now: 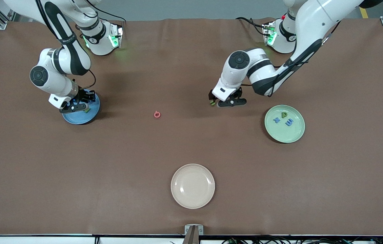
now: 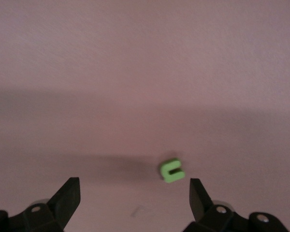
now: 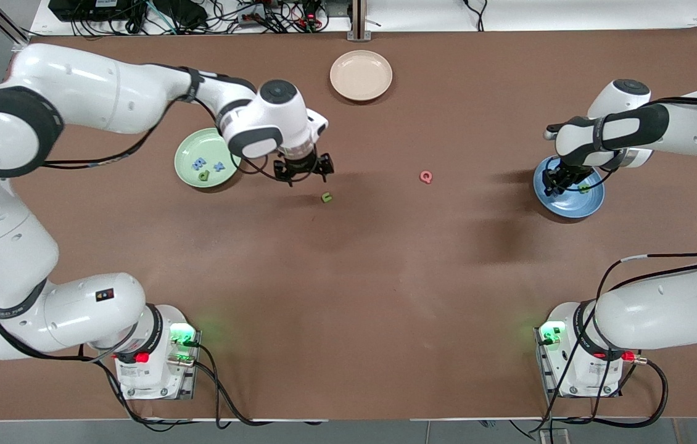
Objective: Sort uppercase to blue plate, lowercase to green plate
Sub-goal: 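Grasp green n with the left gripper while the right gripper reaches pink Q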
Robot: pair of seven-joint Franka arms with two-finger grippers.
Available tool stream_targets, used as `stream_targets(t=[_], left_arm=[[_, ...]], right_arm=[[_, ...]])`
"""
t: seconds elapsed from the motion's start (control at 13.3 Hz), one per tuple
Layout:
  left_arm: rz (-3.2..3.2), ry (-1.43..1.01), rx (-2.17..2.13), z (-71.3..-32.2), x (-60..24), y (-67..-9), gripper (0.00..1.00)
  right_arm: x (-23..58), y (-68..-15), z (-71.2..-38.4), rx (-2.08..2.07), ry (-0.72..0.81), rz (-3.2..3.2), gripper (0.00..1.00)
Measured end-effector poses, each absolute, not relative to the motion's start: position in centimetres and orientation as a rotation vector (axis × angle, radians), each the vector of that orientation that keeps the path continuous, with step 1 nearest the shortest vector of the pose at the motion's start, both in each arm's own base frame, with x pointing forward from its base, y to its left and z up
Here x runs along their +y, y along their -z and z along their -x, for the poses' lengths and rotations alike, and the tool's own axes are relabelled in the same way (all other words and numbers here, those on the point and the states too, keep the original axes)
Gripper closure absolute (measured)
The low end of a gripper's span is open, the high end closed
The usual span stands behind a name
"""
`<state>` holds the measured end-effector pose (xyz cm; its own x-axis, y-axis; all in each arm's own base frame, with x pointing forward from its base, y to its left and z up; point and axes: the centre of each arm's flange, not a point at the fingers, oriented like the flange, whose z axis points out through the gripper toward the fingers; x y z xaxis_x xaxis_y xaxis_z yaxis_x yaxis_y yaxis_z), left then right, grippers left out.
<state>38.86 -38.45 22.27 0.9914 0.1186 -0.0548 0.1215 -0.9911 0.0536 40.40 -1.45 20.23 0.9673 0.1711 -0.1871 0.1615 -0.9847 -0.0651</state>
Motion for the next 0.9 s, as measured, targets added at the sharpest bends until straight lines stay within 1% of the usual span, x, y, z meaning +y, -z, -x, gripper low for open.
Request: stream_targets(t=[0.08, 0.23, 0.45, 0.53, 0.6, 0.68, 0.75, 0.83, 0.9], left_arm=[[-3.081, 0.081, 0.187, -38.3, -39.1, -21.4, 0.0], [-3.101, 0.086, 0.184, -37.1, -40.0, -19.5, 0.0], [-3.088, 0.085, 0.187, -36.4, -41.0, -18.0, 0.02], [-3.085, 0.08, 0.19, -36.6, -41.0, -17.7, 0.05], [-3.088, 0.076, 0.191, -36.8, -41.0, -17.4, 0.08], [-3.092, 0.07, 0.189, -36.9, -41.0, -17.1, 0.2], [-3.096, 0.066, 0.186, -37.1, -41.0, -16.8, 0.24], [-3.098, 0.065, 0.182, -37.2, -41.1, -16.6, 0.26], [-3.096, 0.056, 0.175, -37.3, -41.2, -16.8, 0.33]], right_arm=[[-1.7, -20.2, -40.4, -0.253, -0.298, 3.068, 0.59], [-1.8, -20.2, -40.4, -0.248, -0.298, 3.068, 0.4], [-1.0, -20.6, -40.9, -0.252, -0.281, 3.074, 0.06], [0.7, -21.1, -41.7, -0.221, -0.26, 3.087, 0.0], [2.6, -21.6, -42.2, -0.188, -0.242, 3.1, 0.0], [5.1, -22.3, -42.9, -0.145, -0.218, 3.113, 0.0], [7.9, -23.1, -43.4, -0.11, -0.19, 3.123, 0.0], [10.7, -23.8, -43.7, -0.076, -0.165, 3.129, 0.0], [13.2, -24.3, -43.9, -0.033, -0.146, 3.131, 0.0]])
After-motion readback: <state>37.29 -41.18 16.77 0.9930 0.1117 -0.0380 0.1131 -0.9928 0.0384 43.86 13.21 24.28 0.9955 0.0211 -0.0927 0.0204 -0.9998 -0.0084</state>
